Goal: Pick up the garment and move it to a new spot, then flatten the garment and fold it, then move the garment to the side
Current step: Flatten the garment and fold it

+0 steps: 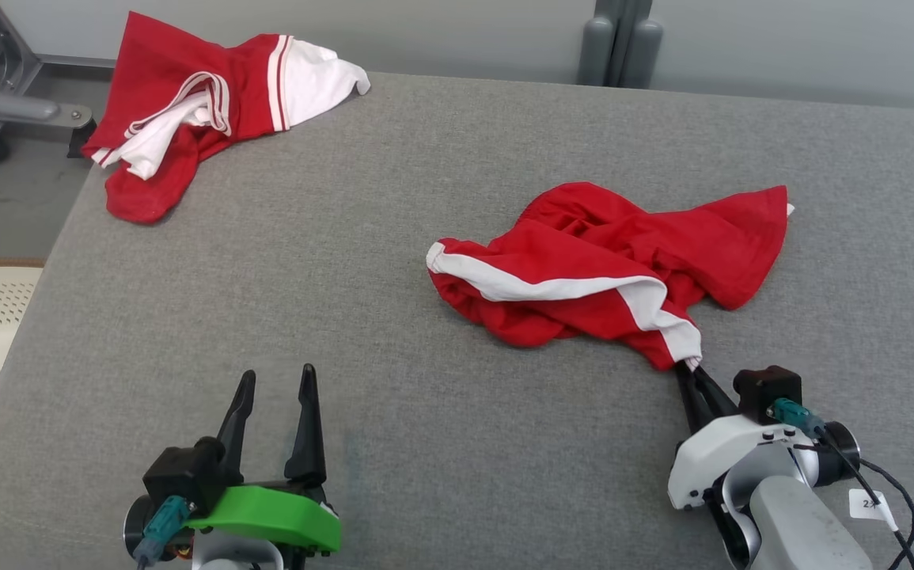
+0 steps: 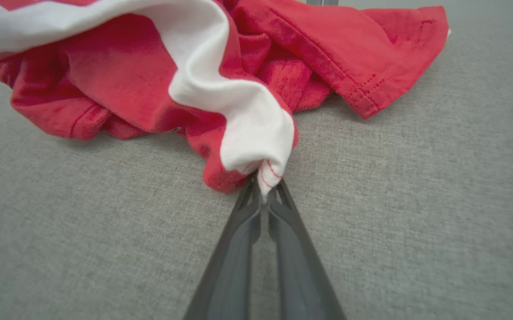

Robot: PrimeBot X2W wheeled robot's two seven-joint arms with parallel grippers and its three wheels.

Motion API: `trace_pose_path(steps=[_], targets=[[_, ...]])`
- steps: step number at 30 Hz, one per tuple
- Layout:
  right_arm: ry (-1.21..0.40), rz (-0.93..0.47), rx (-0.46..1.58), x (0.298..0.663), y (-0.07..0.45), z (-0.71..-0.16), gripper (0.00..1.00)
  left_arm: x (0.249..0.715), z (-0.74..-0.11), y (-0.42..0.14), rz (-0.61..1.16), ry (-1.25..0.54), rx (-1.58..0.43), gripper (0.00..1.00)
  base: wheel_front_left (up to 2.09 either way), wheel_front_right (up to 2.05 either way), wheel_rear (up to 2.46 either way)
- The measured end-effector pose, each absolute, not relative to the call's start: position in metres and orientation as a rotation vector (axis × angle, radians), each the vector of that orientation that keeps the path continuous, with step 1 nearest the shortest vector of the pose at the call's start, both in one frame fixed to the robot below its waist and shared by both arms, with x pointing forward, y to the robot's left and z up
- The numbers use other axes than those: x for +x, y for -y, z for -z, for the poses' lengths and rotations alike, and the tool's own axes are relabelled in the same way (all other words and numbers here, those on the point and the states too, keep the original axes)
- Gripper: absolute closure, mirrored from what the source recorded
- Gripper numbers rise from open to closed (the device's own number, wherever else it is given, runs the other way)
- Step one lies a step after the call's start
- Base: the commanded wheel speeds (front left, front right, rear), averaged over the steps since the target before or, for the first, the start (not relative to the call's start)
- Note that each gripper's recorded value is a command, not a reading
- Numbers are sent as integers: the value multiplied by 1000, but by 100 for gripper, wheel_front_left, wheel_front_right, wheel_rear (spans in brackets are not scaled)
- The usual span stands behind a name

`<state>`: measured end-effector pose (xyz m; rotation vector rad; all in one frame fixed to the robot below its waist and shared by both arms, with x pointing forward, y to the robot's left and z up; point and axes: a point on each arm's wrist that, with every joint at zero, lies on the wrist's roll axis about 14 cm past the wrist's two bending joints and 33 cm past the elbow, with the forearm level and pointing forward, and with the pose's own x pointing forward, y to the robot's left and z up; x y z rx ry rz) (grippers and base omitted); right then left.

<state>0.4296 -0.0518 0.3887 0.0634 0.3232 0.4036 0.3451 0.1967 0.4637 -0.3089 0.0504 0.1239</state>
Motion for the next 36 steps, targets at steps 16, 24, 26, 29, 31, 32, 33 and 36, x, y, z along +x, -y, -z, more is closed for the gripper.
trace_pose_path(steps=[16, 24, 26, 29, 31, 32, 33, 36], targets=[[-271, -194, -85, 432, 162, -399, 100, 364, -458, -161, -13, -78, -320, 0, 0, 0, 0], [-273, -130, -119, 433, 190, -400, 0, 369, -454, -156, 1, -90, -321, 0, 0, 0, 0], [-258, -118, -118, 434, 193, -405, 0, 372, -456, -154, 10, -85, -322, 0, 0, 0, 0], [-227, -92, -108, 435, 199, -415, 0, 374, -459, -151, 20, -78, -323, 0, 0, 0, 0], [-206, -76, -100, 434, 202, -421, 0, 375, -461, -148, 31, -72, -324, 0, 0, 0, 0], [-193, -67, -96, 433, 204, -425, 0, 375, -462, -146, 38, -68, -324, 0, 0, 0, 0], [-181, -58, -93, 431, 206, -429, 0, 377, -464, -144, 46, -63, -323, 0, 0, 0, 0], [-142, -39, -84, 428, 211, -440, 0, 381, -471, -138, 68, -44, -322, 0, 0, 0, 0]])
